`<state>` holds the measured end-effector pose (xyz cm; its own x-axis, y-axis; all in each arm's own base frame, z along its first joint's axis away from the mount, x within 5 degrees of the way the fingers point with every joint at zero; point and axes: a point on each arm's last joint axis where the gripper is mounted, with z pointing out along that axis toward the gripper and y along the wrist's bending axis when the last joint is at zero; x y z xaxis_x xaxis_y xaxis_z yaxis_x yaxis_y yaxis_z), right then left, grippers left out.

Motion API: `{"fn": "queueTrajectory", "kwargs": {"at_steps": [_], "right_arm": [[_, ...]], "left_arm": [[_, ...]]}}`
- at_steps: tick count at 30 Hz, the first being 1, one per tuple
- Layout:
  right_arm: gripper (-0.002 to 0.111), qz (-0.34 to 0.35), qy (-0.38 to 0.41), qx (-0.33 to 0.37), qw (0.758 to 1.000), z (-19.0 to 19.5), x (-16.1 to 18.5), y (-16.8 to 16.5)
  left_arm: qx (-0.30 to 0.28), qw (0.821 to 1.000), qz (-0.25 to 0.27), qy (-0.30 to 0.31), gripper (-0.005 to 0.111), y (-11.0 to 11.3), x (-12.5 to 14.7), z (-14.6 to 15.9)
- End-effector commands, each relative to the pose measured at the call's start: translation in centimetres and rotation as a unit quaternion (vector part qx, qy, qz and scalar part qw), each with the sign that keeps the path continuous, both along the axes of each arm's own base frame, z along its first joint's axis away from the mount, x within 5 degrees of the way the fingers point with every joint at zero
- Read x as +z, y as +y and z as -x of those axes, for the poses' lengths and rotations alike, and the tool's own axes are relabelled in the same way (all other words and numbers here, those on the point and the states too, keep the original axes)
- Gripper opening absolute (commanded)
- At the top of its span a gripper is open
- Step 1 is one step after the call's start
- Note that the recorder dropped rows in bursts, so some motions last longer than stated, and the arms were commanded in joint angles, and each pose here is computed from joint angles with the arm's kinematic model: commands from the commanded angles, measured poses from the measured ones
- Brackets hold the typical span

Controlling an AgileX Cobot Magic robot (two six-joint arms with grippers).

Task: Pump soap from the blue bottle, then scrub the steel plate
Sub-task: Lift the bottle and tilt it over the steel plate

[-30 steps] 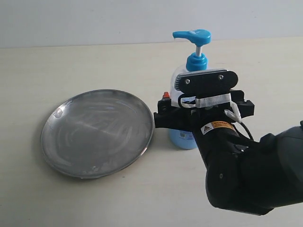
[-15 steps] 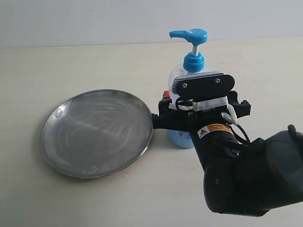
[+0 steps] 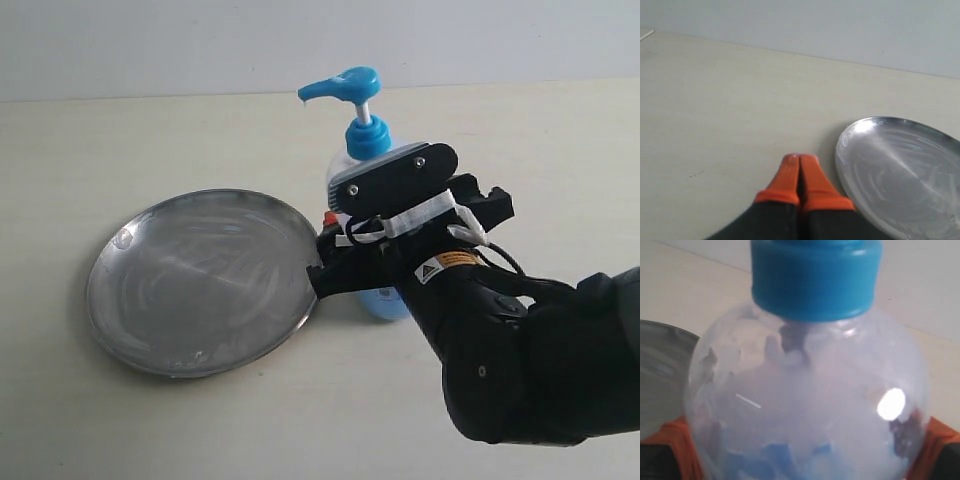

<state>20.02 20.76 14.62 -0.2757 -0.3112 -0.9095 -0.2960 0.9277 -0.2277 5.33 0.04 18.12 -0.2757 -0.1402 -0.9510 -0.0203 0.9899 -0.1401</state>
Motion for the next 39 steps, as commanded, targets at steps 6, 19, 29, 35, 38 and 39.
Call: {"fn": "queueTrajectory", "kwargs": {"at_steps": [6,19,29,35,38,39], "right_arm": [[0.000,0.059,-0.042,0.040,0.997,-0.7,1.7,1.1],[0.000,0.092,-0.052,0.021,0.994,0.4,2.6,2.6],[0.000,0.088,-0.045,0.010,0.995,0.5,2.5,2.9],[0.000,0.113,-0.047,0.008,0.992,-0.2,2.0,4.2],[0.000,0.126,-0.039,0.000,0.991,-0.4,1.7,4.5],[0.000,0.124,-0.037,-0.003,0.992,-0.5,1.7,4.5]], "left_arm": [[0.000,1.000,-0.001,-0.006,0.000,0.0,0.0,0.0],[0.000,1.000,-0.001,-0.006,0.000,0.0,0.0,0.0],[0.000,1.000,-0.001,-0.006,0.000,0.0,0.0,0.0],[0.000,1.000,-0.001,-0.006,0.000,0.0,0.0,0.0],[0.000,1.000,-0.001,-0.006,0.000,0.0,0.0,0.0],[0.000,1.000,-0.001,-0.006,0.000,0.0,0.0,0.0]]}}
